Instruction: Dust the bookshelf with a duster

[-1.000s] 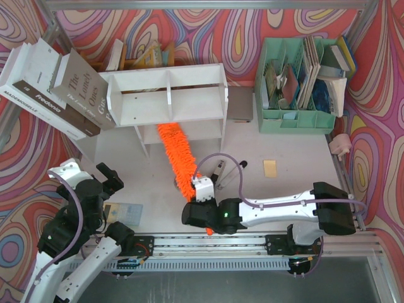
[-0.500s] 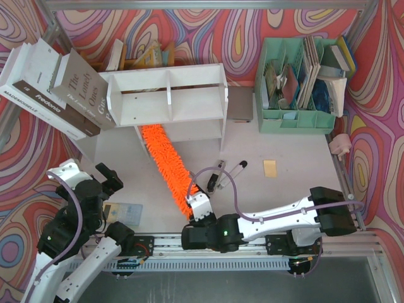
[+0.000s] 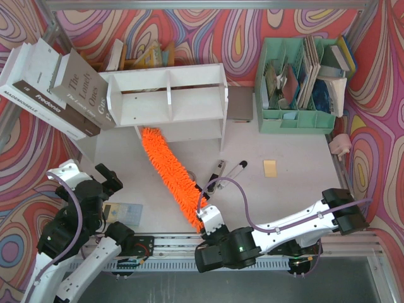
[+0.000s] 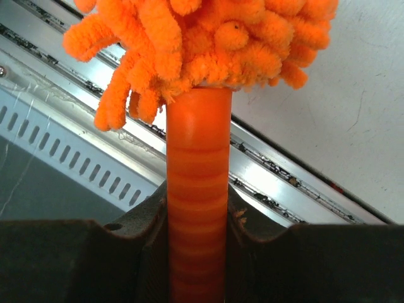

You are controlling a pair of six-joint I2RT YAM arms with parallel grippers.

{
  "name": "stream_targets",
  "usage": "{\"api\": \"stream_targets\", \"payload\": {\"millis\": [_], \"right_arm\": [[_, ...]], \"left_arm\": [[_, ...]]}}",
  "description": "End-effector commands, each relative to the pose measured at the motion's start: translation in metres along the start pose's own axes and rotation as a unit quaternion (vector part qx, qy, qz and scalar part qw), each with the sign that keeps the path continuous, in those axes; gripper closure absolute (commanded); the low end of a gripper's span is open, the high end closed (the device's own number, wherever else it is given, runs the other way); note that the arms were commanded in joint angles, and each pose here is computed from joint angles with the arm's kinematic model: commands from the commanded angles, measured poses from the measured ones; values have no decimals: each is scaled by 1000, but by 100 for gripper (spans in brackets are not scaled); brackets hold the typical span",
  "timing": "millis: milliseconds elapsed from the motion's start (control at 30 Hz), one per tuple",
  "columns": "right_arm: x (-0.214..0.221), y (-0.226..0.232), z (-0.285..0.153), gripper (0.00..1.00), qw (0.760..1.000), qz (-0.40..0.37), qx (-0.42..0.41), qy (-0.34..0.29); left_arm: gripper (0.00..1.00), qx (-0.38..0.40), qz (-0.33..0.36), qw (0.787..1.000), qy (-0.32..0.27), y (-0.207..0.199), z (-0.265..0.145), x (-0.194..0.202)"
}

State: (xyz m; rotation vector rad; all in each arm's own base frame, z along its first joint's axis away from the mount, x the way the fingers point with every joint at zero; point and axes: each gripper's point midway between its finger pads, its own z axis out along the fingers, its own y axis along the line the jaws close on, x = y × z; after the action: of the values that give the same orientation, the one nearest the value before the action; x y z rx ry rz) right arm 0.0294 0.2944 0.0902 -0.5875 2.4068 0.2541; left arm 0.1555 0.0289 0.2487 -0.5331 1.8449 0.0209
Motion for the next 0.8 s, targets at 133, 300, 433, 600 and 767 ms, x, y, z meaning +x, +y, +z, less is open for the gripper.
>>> {"api": "stream_targets", "payload": {"millis": [133, 300, 433, 600, 767], "right_arm": [[-60, -2, -24, 100, 994, 26, 22, -104], [-68, -1, -32, 100, 992, 38, 1, -117], [-56, -5, -26, 100, 994, 29, 2, -103], [-27, -13, -8, 100, 998, 10, 28, -63], [-9, -14, 4, 100, 998, -6, 40, -38]], "left_arm": [[2, -12, 4, 1000, -4, 6, -1, -1], [2, -12, 5, 1000, -2, 5, 0, -1], [2, -12, 4, 1000, -3, 6, 0, -1], [2, -12, 3, 1000, -4, 6, -1, -1], [2, -12, 5, 1000, -3, 5, 0, -1]]}}
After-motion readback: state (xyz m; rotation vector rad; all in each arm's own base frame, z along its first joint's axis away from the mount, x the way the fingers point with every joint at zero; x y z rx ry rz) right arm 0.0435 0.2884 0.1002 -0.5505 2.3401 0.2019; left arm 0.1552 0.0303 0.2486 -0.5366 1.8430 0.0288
